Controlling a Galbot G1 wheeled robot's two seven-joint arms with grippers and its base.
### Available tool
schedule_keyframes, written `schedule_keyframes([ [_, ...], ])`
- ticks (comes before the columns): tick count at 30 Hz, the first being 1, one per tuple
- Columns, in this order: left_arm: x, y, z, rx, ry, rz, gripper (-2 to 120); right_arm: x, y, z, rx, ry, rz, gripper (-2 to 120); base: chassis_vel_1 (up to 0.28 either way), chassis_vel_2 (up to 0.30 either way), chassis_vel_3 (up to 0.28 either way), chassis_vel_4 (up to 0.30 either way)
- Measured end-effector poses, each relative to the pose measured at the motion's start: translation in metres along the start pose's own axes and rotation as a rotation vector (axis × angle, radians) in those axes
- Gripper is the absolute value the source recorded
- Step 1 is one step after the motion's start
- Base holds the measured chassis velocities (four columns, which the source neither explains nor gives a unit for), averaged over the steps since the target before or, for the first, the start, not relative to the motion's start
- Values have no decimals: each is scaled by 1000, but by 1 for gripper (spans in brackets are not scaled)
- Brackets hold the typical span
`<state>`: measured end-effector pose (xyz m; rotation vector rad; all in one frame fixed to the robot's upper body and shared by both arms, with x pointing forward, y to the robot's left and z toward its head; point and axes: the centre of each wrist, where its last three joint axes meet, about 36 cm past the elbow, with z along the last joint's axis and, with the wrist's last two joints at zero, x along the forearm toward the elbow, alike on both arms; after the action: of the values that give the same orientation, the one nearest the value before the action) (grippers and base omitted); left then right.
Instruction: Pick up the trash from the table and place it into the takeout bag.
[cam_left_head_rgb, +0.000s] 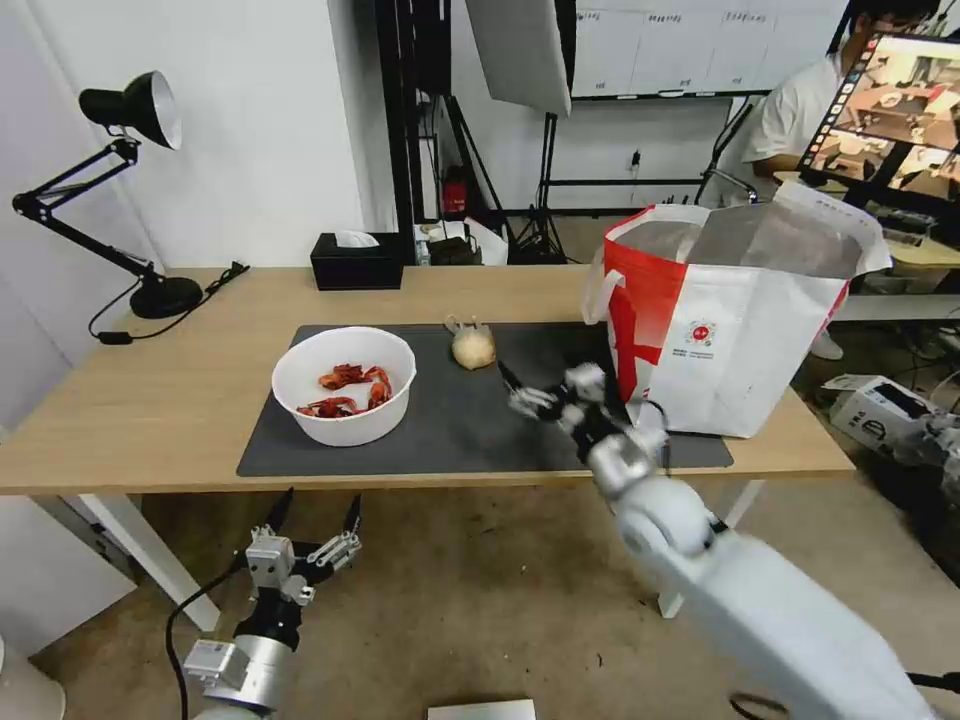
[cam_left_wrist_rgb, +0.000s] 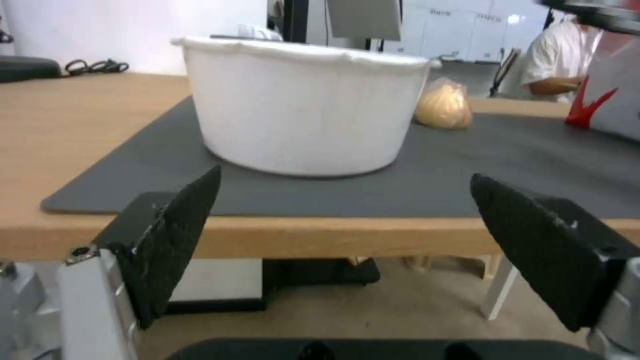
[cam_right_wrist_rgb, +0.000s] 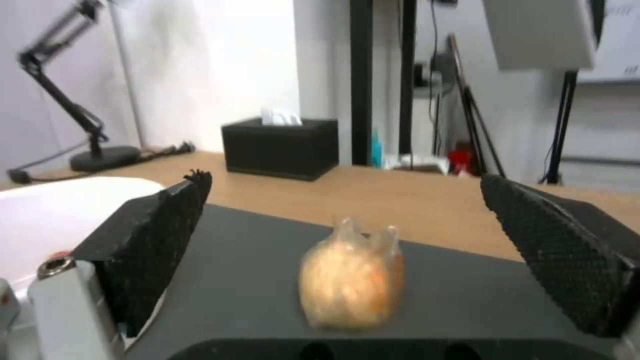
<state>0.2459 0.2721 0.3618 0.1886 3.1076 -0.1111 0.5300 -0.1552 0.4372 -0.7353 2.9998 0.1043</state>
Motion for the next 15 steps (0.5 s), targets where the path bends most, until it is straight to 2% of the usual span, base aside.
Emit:
schedule_keyframes([
  [2,0,0,0,0,0,0,100,-3,0,0,0,3,2,100,0,0,0,0],
  [3,1,-1,1,3,3,-3,100,-25,2,-2,9,24,14,100,0,0,0,0],
  [6,2,-2,2,5,5,-6,100,-44,4,-3,20,55,31,100,0,0,0,0],
  [8,4,-4,5,9,11,-10,100,-82,5,3,40,139,93,100,0,0,0,0],
  [12,5,-4,6,8,11,-11,100,-110,8,11,46,223,141,100,0,0,0,0],
  [15,5,-2,5,4,6,-16,100,-122,10,13,35,245,158,100,0,0,0,0],
])
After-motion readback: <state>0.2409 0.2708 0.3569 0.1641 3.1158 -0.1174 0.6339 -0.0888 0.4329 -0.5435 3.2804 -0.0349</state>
